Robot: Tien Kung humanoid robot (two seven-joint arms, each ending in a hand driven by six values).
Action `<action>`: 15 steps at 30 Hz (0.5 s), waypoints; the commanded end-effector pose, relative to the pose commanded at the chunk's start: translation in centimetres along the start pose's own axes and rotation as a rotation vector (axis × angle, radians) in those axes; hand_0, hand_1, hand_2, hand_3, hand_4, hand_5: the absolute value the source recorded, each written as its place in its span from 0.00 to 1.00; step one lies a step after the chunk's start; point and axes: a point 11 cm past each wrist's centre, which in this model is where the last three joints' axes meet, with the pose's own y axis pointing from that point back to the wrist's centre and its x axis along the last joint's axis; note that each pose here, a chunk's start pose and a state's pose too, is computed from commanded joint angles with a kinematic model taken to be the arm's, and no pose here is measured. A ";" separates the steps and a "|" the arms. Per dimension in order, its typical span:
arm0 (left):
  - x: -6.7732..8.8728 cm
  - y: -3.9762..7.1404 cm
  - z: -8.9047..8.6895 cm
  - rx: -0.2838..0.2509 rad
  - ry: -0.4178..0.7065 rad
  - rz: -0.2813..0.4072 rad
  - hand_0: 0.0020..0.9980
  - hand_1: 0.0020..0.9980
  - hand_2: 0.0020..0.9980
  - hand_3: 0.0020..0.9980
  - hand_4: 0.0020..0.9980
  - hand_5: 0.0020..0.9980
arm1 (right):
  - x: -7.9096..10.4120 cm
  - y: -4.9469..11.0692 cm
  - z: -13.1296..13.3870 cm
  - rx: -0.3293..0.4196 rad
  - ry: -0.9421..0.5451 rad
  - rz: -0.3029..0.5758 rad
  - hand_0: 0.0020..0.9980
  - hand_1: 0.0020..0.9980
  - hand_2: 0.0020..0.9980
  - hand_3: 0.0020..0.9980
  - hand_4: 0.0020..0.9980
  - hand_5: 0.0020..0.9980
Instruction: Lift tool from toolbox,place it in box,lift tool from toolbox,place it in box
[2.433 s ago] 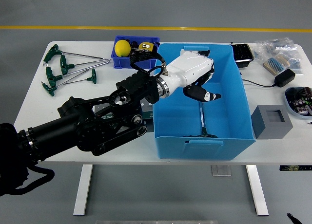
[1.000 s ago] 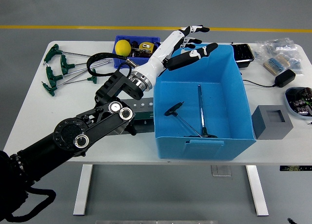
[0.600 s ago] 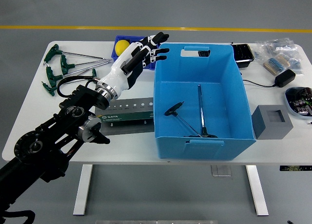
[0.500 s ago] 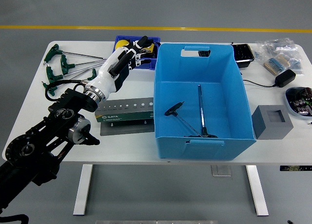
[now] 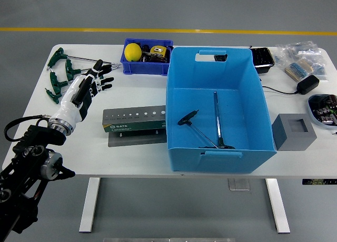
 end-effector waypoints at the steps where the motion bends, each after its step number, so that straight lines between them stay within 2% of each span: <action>1: 0.2 0.4 -0.2 -0.003 0.016 0.015 0.78 0.80 0.86 0.77 0.96 0.89 | 0.0 0.0 0.0 -0.001 0.001 -0.001 0.65 0.64 0.70 0.56 0.81 0.75; 5: 0.8 1.7 -0.7 -0.020 0.069 0.053 0.78 0.80 0.86 0.77 0.96 0.89 | -0.1 0.0 0.4 -0.008 0.000 -0.003 0.65 0.64 0.70 0.56 0.81 0.75; 6: 0.9 1.8 -0.6 -0.025 0.070 0.053 0.77 0.76 0.83 0.76 0.97 0.92 | -0.1 0.0 0.4 -0.008 -0.001 -0.003 0.65 0.64 0.70 0.55 0.81 0.75; 12: 1.2 1.8 0.3 -0.055 0.089 0.056 0.77 0.76 0.84 0.76 0.97 0.93 | -0.3 0.0 0.4 -0.008 -0.001 -0.008 0.65 0.64 0.70 0.56 0.81 0.75; 15: 1.3 1.8 0.2 -0.048 0.123 0.061 0.77 0.76 0.84 0.76 0.97 0.93 | -0.5 0.1 0.5 -0.011 0.003 -0.014 0.65 0.64 0.70 0.56 0.81 0.75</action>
